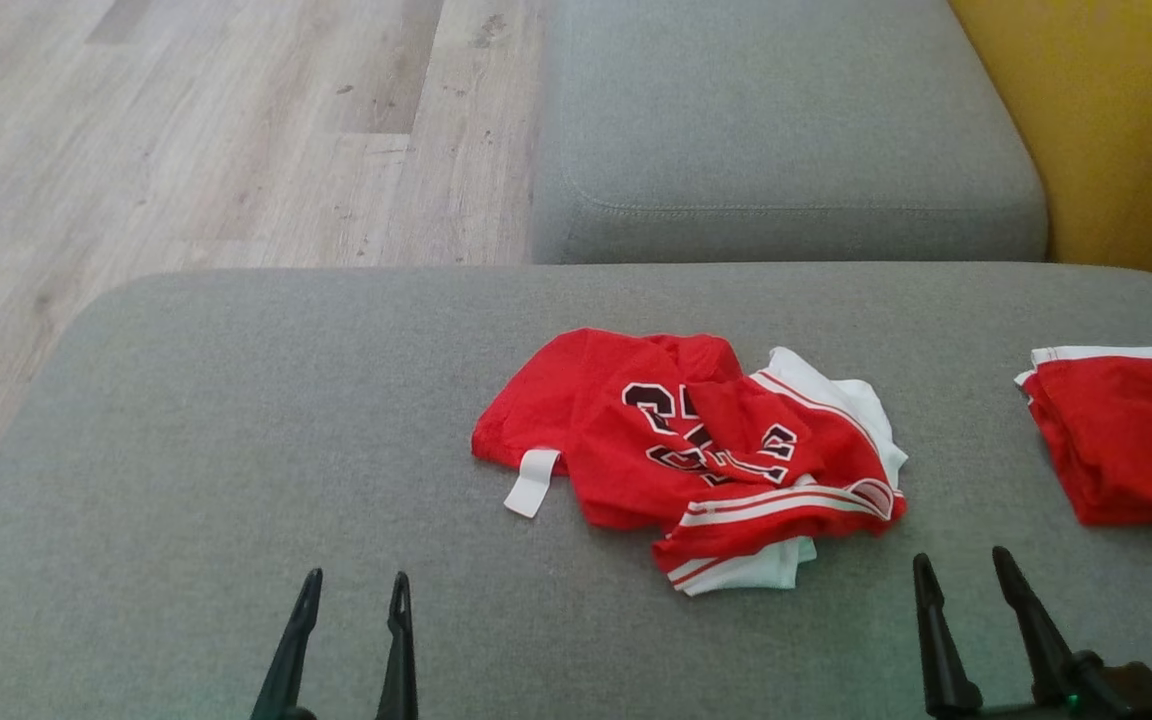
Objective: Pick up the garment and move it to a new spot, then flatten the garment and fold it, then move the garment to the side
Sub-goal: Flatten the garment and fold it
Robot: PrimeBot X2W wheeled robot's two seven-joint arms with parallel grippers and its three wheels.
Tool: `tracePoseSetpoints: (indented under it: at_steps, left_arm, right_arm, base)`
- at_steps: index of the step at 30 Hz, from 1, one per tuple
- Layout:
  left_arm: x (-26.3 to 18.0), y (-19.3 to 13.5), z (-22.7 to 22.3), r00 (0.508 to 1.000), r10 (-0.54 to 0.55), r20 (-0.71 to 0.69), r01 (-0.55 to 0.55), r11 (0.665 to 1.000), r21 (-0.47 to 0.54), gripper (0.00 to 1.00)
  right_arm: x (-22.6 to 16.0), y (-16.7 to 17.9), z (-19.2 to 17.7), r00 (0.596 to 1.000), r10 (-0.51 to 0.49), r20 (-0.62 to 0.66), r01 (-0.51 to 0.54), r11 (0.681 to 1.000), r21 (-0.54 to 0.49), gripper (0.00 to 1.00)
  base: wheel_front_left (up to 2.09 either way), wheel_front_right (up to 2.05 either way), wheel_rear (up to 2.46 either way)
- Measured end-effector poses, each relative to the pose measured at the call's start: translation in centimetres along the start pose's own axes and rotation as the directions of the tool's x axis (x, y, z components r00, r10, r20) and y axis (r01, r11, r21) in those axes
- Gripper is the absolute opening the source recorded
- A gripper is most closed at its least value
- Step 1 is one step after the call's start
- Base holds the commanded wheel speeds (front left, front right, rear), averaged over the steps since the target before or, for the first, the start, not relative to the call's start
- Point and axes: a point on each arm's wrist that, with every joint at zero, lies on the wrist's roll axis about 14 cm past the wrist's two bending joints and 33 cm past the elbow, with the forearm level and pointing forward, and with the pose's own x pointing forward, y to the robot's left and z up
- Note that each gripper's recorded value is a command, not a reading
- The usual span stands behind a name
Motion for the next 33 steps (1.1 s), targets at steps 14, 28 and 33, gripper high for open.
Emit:
tracePoseSetpoints:
  at_steps: [14, 28, 33]
  left_arm:
    - [0.2, 0.1, -0.8, 1.000, -0.003, -0.026, 0.003, 1.000, -0.007, 1.00]
    - [1.3, -5.3, -5.1, 0.955, -0.246, -0.165, 0.247, 0.969, -0.010, 1.00]
    - [2.7, -9.9, -7.3, 0.872, -0.429, -0.233, 0.433, 0.900, -0.037, 1.00]
  right_arm:
    - [0.1, 0.5, 0.1, 1.000, 0.015, 0.003, -0.015, 1.000, 0.002, 1.00]
    - [0.3, -0.5, -0.8, 0.999, -0.016, -0.032, 0.017, 1.000, 0.011, 1.00]
    - [0.9, -1.1, -1.0, 0.999, -0.030, -0.041, 0.030, 1.000, 0.007, 1.00]
  base:
    - [0.00, 0.00, 0.00]
    - [0.00, 0.00, 0.00]
    - [0.00, 0.00, 0.00]
